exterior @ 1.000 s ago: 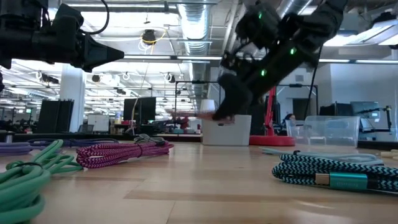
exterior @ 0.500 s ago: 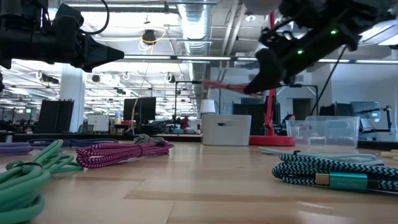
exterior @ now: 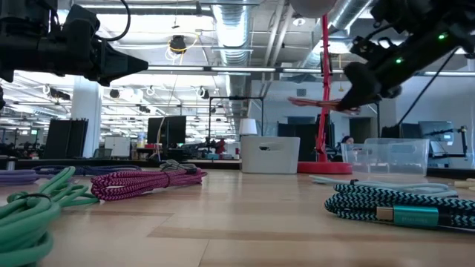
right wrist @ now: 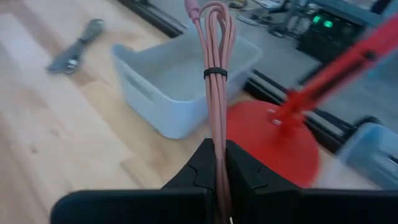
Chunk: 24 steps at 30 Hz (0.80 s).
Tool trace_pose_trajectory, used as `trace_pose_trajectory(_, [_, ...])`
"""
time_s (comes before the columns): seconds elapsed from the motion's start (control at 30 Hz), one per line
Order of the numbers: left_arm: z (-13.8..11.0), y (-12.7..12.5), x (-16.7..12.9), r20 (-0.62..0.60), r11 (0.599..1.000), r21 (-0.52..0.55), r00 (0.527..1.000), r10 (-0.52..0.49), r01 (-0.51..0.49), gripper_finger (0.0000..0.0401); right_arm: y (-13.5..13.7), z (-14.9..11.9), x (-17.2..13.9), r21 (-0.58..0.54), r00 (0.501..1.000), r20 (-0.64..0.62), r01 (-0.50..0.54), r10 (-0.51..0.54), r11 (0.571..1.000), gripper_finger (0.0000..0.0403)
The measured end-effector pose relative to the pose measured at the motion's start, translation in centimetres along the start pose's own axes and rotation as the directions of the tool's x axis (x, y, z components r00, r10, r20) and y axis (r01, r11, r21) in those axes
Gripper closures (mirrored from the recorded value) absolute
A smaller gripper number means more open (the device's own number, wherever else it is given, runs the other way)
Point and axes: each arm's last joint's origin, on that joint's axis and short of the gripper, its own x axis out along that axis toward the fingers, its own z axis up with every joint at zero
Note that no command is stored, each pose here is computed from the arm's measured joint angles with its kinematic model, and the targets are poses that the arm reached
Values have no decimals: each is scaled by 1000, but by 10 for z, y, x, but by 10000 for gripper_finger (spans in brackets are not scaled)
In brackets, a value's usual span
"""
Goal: Pick & Place USB Port
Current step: Put the pink charger cable into the transparent bin
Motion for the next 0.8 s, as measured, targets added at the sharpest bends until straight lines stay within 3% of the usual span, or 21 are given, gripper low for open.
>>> trace_pose_trajectory(0.5, [0,0,0,0,1000,0,1000,0,0,380,-41,-20,-28,52,979,-89,190,-185,980,397])
trace_pose_trajectory(0.8, [0,0,0,0,1000,0,1000,0,0,380,-58,-25,-28,102,944,-126,319,-305,942,397])
